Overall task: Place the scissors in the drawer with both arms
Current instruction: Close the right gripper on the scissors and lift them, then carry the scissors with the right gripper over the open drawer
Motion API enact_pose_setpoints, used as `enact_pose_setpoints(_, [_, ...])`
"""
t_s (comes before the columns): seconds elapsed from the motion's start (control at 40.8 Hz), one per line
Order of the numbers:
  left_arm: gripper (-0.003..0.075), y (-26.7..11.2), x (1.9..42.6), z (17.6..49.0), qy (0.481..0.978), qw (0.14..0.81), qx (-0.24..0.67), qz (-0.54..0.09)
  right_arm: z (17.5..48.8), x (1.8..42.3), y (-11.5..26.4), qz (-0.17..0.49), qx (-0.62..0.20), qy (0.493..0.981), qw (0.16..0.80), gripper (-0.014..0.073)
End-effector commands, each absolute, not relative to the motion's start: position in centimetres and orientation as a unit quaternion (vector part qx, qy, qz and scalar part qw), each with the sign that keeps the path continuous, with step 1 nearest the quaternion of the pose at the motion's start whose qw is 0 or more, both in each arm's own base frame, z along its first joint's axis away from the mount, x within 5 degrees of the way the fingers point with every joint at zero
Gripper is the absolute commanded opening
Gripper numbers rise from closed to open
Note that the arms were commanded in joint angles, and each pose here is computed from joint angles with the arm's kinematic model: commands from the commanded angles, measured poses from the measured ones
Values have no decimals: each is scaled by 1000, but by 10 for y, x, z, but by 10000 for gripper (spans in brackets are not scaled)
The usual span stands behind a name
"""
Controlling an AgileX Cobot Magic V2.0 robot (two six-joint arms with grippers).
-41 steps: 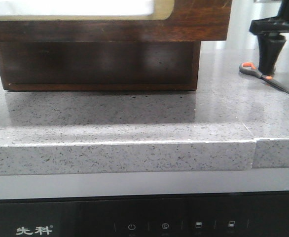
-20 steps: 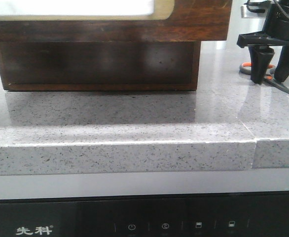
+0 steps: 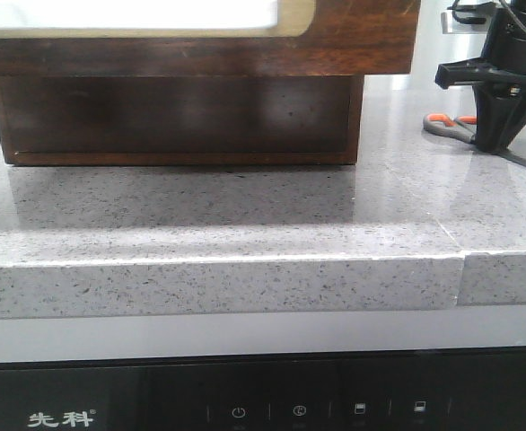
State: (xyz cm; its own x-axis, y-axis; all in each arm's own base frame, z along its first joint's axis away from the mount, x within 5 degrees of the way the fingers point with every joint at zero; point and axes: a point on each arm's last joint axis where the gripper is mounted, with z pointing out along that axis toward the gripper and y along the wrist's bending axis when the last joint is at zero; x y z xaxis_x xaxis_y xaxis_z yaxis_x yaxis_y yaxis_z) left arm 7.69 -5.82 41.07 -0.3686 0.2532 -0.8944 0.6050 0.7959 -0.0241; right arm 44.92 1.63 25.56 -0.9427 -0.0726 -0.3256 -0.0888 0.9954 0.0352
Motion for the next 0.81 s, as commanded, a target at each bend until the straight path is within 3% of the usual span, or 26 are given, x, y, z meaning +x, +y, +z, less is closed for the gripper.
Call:
enact_pose_setpoints(0.0, [491, -60, 78, 424, 784, 531, 255, -196, 293, 442, 16, 33, -41, 976, 214, 62])
enact_pose_setpoints(0.147, [491, -60, 78, 424, 784, 531, 255, -196, 320, 430, 16, 32, -42, 969, 240, 62])
enact_pose_setpoints(0.368, [491, -60, 78, 424, 784, 531, 255, -196, 384, 397, 16, 31, -45, 946, 320, 62])
enact_pose_setpoints(0.589, [491, -60, 78, 424, 784, 531, 255, -196, 453, 344, 18, 26, -61, 906, 417, 62])
enact_pose_setpoints(0.785, [491, -60, 78, 424, 784, 531, 255, -196, 497, 296, 29, 32, -86, 872, 480, 62])
